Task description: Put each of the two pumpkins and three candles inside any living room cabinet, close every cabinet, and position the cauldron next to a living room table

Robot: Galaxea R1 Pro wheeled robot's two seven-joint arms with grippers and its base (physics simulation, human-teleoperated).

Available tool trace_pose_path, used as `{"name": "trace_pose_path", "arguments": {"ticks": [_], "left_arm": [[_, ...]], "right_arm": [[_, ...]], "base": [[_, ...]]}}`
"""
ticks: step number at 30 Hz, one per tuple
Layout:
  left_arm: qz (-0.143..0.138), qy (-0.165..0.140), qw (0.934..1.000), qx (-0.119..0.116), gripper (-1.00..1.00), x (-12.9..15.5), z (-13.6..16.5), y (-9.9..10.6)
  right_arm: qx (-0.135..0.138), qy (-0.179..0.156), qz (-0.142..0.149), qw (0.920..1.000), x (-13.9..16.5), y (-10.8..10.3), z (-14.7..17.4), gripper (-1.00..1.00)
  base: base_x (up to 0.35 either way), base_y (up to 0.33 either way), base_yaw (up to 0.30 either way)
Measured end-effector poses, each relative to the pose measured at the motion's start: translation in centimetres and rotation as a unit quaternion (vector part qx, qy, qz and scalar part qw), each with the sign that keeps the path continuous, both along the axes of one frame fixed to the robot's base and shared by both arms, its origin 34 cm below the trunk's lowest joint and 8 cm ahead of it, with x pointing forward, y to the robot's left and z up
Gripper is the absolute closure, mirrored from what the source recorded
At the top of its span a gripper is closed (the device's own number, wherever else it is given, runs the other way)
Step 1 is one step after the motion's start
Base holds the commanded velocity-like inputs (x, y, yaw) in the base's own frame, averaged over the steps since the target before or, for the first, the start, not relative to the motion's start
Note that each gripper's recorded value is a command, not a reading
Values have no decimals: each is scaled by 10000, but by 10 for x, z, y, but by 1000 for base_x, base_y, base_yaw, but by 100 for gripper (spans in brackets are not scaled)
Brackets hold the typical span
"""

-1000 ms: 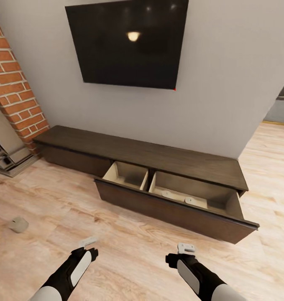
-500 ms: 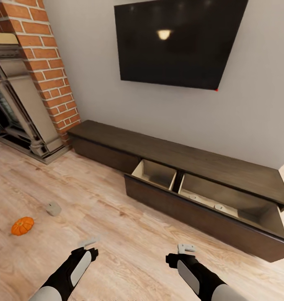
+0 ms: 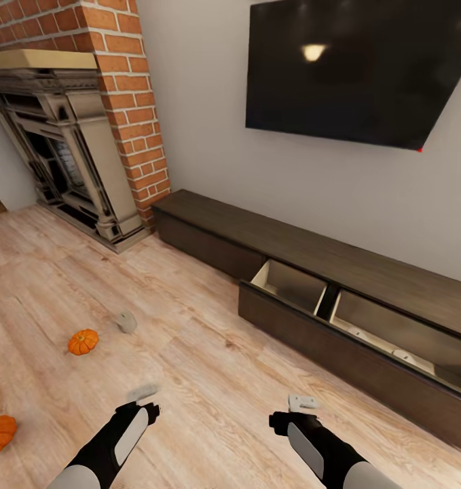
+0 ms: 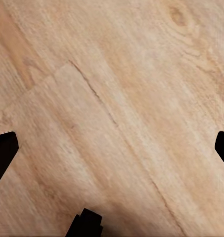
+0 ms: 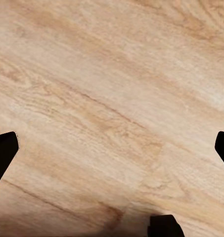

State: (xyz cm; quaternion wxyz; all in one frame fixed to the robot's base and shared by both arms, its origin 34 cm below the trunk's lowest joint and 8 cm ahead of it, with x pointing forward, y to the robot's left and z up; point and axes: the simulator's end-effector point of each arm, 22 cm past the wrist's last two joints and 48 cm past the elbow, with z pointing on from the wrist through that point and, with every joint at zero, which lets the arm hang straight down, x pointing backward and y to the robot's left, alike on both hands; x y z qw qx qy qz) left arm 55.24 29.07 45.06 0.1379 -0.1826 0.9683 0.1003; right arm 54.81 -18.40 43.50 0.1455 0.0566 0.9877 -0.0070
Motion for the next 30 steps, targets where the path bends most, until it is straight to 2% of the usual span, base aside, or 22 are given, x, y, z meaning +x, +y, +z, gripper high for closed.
{"name": "trace_pose_path", "arguments": {"ticks": [30], "left_arm": [[106,85,9999,-51,-100,-6,-7,1]], "right_arm": [[-57,0,51,10000,-2,-2,-5,-100]], "base": [[0,0,288]]}}
